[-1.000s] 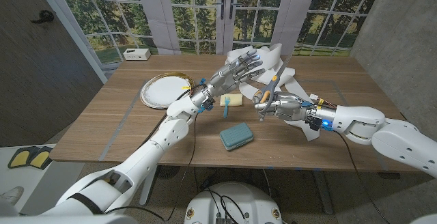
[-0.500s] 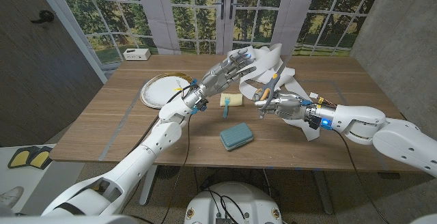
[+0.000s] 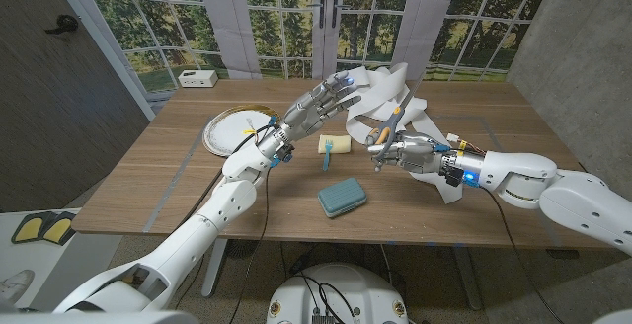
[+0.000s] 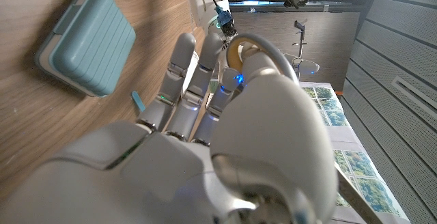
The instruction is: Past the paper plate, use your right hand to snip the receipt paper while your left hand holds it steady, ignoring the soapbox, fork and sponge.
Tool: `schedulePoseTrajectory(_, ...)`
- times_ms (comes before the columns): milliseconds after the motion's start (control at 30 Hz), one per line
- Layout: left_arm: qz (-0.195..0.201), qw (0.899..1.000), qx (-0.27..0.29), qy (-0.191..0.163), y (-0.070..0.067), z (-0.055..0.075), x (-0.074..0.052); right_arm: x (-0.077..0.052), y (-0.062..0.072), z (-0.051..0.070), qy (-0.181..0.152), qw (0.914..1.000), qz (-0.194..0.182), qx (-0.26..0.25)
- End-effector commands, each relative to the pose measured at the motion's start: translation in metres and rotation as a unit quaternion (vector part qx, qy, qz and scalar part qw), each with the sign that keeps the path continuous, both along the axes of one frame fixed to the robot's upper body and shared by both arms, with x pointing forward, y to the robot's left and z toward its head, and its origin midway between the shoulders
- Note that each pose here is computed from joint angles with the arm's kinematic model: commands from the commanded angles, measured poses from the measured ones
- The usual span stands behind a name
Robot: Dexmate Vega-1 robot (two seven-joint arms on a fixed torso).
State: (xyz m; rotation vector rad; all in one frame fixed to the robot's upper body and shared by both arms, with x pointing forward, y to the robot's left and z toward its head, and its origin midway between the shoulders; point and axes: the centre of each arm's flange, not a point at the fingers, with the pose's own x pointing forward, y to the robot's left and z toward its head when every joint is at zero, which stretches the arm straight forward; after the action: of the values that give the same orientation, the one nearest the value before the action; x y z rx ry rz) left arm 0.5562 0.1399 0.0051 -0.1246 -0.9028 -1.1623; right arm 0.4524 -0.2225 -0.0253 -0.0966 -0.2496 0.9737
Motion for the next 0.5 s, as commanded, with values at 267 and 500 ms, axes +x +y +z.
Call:
schedulePoseTrajectory(267,0.006,1.0,-0.009,0.008,0.0062,-0.0045,0.0016,-0.0002,-0.0016,-0.0047,0.025,0.9992,-0.007,0.032)
schedulePoseTrajectory(500,0.007,1.0,-0.01,0.007,0.0066,-0.0045,0.0007,-0.0015,0.0008,-0.0071,0.044,0.9974,-0.002,0.058)
